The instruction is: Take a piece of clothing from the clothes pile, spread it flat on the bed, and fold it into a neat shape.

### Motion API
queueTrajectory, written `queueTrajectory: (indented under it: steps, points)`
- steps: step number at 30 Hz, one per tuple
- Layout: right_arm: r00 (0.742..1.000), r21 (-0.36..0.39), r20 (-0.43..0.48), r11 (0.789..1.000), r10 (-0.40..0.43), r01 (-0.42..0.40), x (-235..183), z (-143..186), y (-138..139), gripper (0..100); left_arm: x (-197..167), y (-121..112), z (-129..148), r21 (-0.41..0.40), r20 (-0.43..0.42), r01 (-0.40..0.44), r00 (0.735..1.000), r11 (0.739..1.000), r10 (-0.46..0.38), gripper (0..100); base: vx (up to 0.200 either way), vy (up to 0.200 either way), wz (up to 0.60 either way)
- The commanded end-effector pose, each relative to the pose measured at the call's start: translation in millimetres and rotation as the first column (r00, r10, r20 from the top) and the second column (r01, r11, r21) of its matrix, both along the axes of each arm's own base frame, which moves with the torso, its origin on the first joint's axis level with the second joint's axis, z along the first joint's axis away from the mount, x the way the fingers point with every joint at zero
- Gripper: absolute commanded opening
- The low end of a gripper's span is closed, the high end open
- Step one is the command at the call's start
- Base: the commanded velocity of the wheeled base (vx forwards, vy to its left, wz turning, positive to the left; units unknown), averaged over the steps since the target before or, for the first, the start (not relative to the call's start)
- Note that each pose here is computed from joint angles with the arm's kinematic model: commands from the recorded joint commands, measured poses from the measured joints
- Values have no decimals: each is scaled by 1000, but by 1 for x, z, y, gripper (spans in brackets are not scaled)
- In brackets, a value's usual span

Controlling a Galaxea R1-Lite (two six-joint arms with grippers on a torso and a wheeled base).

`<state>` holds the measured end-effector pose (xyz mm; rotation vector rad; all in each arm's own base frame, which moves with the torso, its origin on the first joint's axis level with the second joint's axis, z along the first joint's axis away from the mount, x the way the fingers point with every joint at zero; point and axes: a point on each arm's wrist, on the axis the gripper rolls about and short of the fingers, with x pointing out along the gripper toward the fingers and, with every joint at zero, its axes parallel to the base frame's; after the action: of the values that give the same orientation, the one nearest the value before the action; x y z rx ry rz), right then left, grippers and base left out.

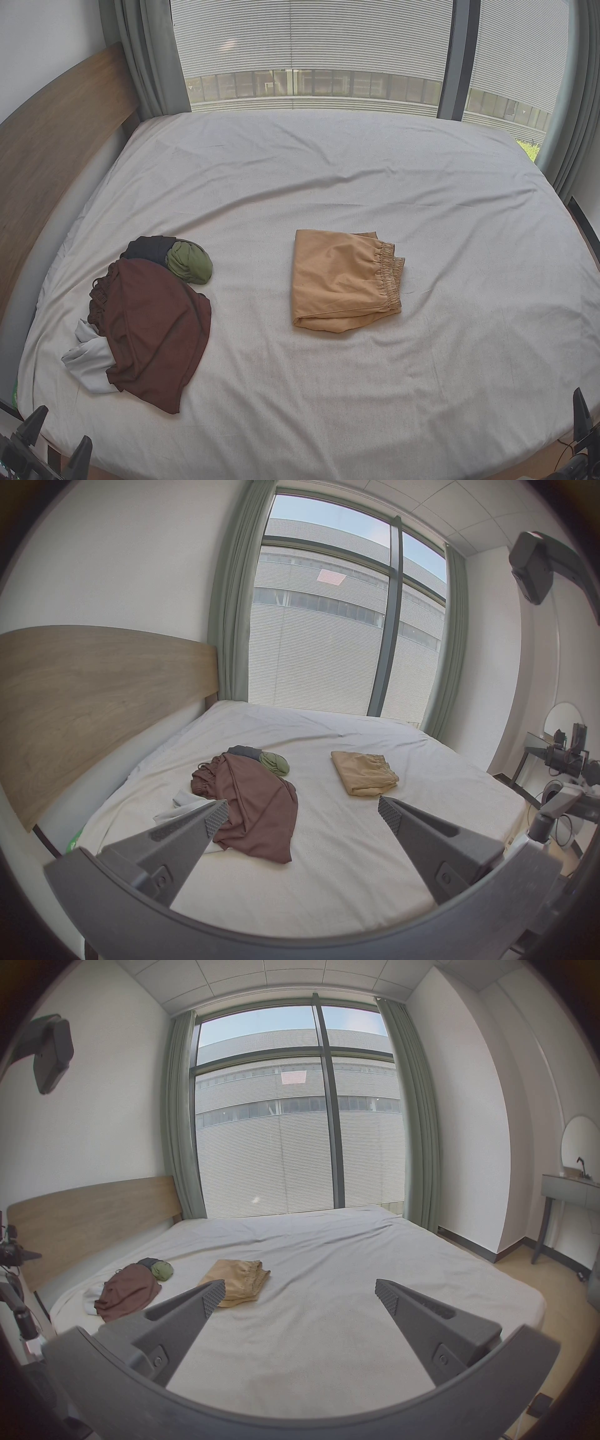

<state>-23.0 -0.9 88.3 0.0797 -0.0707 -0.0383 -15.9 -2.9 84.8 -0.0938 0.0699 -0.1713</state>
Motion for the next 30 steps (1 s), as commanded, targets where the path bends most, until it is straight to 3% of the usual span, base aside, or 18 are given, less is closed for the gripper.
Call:
queueTrajectory:
  steps: [1,10,12,14,16,20,23,27,29,30]
  points:
    - [999,-24,-30,999,-30,29,0,-7,0,100,-7,-1,-3,11,95,-24,995,1000,23,100,0,0,0]
    - [998,-33,-22,998,-55,54,0,-6,-1,100,-7,0,-3,9,119,-57,991,998,55,100,0,0,0]
    - [991,-28,-35,991,-132,131,-1,-7,-3,100,-6,2,-4,55,115,-170,980,984,163,100,0,0,0]
    - [992,-36,-40,992,-121,119,-1,-7,-3,100,-6,4,-9,86,68,-229,972,970,224,100,0,0,0]
    - [999,-39,-37,999,-20,19,0,-7,0,100,-6,3,-9,80,72,-197,979,977,191,100,0,0,0]
    - [1000,-42,-26,999,1,-2,0,-6,0,100,-6,3,-9,88,74,-190,980,978,183,100,0,0,0]
    - [997,-38,8,997,74,-73,0,-4,2,100,-6,3,-9,87,76,-190,980,978,183,100,0,0,0]
    - [998,-17,-21,998,55,-56,0,-7,1,100,-6,3,-9,87,76,-190,980,978,183,100,0,0,0]
    - [997,-101,-70,994,25,-32,1,-12,1,100,-6,3,-9,86,76,-190,980,978,183,100,0,0,0]
    - [995,-103,-102,994,14,-24,0,-14,1,100,-6,3,-9,86,76,-190,980,978,183,100,0,0,0]
